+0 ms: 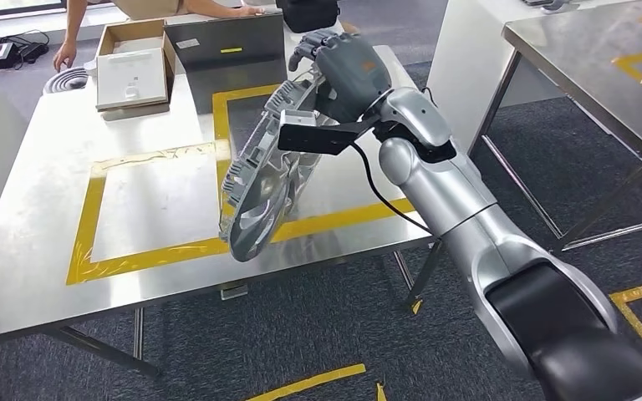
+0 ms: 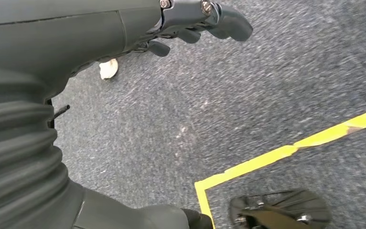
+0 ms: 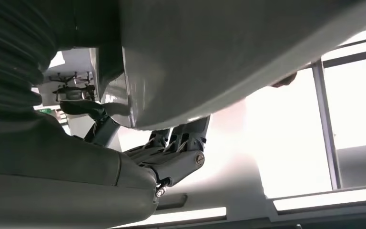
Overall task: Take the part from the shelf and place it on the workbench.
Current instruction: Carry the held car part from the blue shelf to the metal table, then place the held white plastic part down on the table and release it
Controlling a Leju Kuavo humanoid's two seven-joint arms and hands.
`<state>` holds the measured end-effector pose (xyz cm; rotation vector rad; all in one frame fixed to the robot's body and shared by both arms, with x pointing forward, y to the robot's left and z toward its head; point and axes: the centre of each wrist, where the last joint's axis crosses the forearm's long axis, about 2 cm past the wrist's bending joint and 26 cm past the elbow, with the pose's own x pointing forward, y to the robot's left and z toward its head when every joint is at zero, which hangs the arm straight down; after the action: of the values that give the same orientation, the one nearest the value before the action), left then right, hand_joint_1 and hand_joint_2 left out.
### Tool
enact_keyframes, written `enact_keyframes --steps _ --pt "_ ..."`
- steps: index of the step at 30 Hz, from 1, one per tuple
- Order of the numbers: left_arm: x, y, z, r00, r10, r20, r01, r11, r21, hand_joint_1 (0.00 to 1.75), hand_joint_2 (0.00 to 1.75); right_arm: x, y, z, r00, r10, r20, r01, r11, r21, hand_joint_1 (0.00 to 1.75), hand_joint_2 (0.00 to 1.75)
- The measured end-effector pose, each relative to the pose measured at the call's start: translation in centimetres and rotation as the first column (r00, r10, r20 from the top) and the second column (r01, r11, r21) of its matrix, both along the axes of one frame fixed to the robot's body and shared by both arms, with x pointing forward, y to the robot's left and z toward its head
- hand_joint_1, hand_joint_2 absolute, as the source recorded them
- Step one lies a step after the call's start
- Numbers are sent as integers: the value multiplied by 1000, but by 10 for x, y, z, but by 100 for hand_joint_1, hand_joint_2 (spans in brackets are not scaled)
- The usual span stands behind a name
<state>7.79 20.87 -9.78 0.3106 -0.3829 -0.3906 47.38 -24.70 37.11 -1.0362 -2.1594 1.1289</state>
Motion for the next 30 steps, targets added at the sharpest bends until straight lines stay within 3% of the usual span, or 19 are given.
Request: enact_keyframes --steps 10,14,24,30 --pt "5 -3 1 999 -35 -27 34 999 -21 0 175 21 33 16 988 -155 22 156 963 -220 175 175" --pt "7 -4 1 997 -62 -51 60 997 -40 0 175 26 40 7 974 -224 -25 208 936 -283 175 175" --pt "1 -8 2 993 -117 20 115 988 103 0 175 33 42 11 928 -369 -40 335 878 -343 175 175" --pt "-4 -8 2 993 -115 -20 116 987 111 0 175 37 27 4 882 -468 -62 418 835 -359 175 175"
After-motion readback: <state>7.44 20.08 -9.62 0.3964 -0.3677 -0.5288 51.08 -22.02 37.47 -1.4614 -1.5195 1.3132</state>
